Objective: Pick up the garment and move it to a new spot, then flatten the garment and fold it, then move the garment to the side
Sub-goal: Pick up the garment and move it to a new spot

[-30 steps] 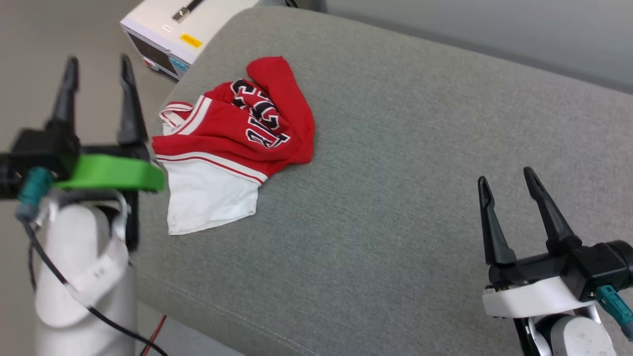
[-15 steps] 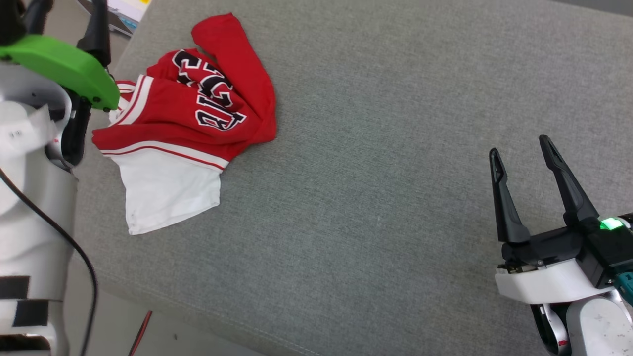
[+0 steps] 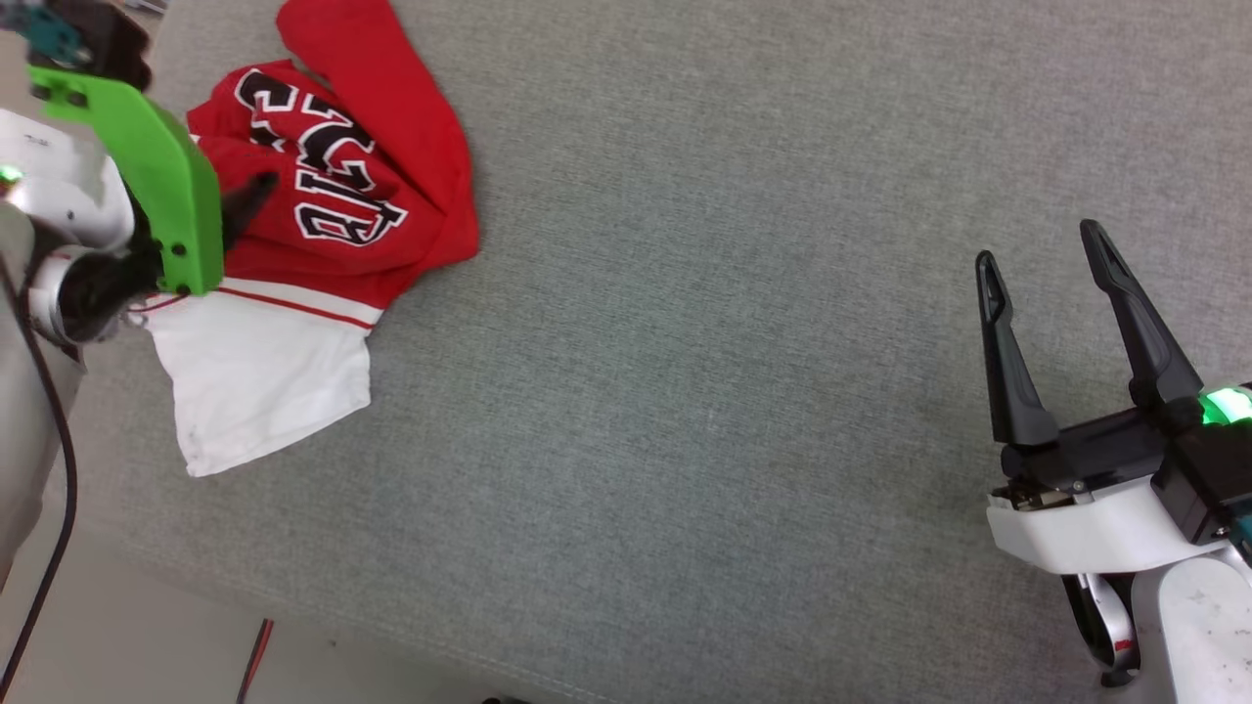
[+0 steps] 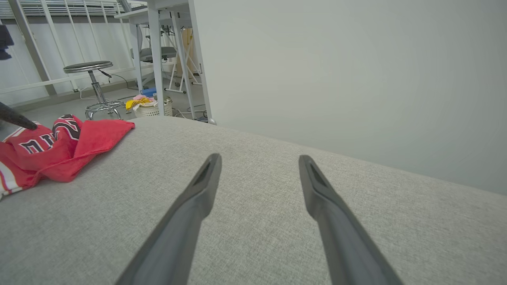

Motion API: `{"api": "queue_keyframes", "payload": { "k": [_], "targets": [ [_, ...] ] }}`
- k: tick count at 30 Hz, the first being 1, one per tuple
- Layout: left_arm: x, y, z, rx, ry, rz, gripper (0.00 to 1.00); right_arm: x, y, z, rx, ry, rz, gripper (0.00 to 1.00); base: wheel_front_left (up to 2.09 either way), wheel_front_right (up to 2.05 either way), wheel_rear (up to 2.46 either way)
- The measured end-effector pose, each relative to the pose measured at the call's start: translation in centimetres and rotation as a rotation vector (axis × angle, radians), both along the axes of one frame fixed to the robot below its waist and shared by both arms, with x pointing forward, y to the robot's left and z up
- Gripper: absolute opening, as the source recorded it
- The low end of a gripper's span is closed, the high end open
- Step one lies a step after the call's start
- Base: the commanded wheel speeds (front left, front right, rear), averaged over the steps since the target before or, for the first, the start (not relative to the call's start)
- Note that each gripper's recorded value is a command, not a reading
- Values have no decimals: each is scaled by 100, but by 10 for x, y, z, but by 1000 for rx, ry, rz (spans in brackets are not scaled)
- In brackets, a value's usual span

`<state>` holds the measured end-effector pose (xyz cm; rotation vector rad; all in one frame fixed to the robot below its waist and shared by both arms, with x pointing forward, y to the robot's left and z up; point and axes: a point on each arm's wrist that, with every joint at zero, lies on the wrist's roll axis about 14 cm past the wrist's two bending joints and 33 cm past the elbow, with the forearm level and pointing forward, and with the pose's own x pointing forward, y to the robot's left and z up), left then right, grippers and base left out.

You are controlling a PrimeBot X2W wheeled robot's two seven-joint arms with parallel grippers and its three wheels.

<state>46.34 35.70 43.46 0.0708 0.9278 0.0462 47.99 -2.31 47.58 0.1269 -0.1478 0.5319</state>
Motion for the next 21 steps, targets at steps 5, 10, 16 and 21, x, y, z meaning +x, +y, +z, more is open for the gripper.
{"api": "queue_keyframes", "payload": {
  "k": [5,10,16,21],
  "targets": [
    [-16,-14,-42,-10,183,-49,100,6,-7,-8,-8,10,-17,100,0,0,0],
    [-28,-22,-75,-22,291,-64,100,10,-11,-16,-14,20,-28,100,0,0,0],
    [-25,-24,-92,13,356,-108,100,11,-20,-25,-34,36,-49,100,0,0,0],
    [-22,-25,-91,45,346,-148,0,12,-22,-24,-38,34,-55,100,0,0,0]
  ]
}}
